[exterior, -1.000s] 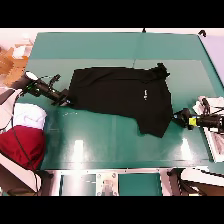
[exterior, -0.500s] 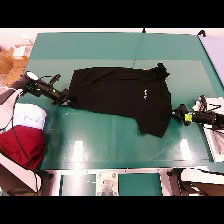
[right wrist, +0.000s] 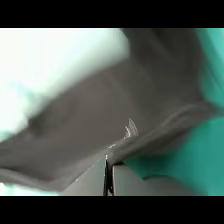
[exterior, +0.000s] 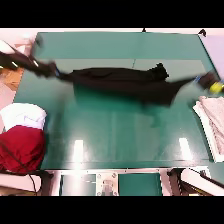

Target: Fold the shirts.

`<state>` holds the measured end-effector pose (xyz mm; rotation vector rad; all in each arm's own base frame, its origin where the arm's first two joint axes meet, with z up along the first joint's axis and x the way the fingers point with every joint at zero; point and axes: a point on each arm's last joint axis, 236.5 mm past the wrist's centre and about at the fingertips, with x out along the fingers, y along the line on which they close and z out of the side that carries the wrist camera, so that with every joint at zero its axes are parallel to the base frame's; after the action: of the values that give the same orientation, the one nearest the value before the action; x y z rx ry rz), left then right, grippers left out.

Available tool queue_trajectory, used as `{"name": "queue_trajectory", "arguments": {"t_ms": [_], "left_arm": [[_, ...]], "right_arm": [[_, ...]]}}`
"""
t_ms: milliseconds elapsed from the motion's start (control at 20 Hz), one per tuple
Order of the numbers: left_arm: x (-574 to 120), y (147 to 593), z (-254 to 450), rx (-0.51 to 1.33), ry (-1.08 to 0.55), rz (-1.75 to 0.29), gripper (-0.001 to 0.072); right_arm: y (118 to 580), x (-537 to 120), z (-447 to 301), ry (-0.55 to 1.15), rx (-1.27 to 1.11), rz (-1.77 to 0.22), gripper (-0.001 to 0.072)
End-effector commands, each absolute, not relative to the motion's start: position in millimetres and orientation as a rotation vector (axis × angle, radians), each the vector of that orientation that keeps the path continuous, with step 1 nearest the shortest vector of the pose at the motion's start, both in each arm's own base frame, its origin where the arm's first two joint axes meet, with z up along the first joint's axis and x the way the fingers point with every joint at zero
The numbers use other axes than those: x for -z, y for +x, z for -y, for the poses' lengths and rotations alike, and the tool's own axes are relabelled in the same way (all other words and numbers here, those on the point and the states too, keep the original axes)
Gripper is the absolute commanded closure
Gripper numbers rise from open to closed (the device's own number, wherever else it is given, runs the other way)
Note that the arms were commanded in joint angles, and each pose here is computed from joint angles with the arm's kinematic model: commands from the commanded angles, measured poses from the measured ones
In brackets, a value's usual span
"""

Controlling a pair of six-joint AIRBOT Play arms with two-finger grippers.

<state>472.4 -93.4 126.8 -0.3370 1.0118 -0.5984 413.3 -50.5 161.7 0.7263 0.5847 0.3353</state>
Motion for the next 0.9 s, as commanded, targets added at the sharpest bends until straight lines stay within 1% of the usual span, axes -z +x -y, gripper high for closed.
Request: {"name": "queue_trajectory", "arguments": {"t_ms": [0,100,200,300,350,450,550,650,750,850], "left_arm": [[-332,435,104,0.612,-0.186,-0.51,0.0683],[-438,379,105,0.58,-0.074,-0.205,0.0682],[-511,312,107,0.542,0.015,0.027,0.0682],[-554,253,105,0.49,0.049,0.185,0.0682],[-566,232,103,0.469,0.031,0.223,0.0682],[-573,210,96,0.418,0.03,0.249,0.0682],[-563,215,84,0.365,0.014,0.204,0.0681],[-540,234,78,0.343,-0.004,0.097,0.0681],[-502,270,77,0.362,-0.022,-0.053,0.0682],[-448,316,84,0.419,-0.091,-0.225,0.0682]], "right_arm": [[365,-383,13,0.437,-0.405,-0.122,0.0692],[311,-475,-8,0.266,-0.353,0.113,0.0693],[255,-539,-26,0.154,-0.278,0.319,0.0692],[206,-580,-31,0.085,-0.167,0.501,0.0692],[188,-591,-31,0.047,-0.109,0.558,0.0692],[169,-599,-34,-0.006,-0.05,0.605,0.0692],[173,-595,-29,-0.011,-0.036,0.59,0.0693],[192,-579,-15,0.026,-0.031,0.541,0.0693],[227,-542,0,0.096,-0.066,0.419,0.0693],[269,-488,19,0.204,-0.106,0.273,0.0692]]}}
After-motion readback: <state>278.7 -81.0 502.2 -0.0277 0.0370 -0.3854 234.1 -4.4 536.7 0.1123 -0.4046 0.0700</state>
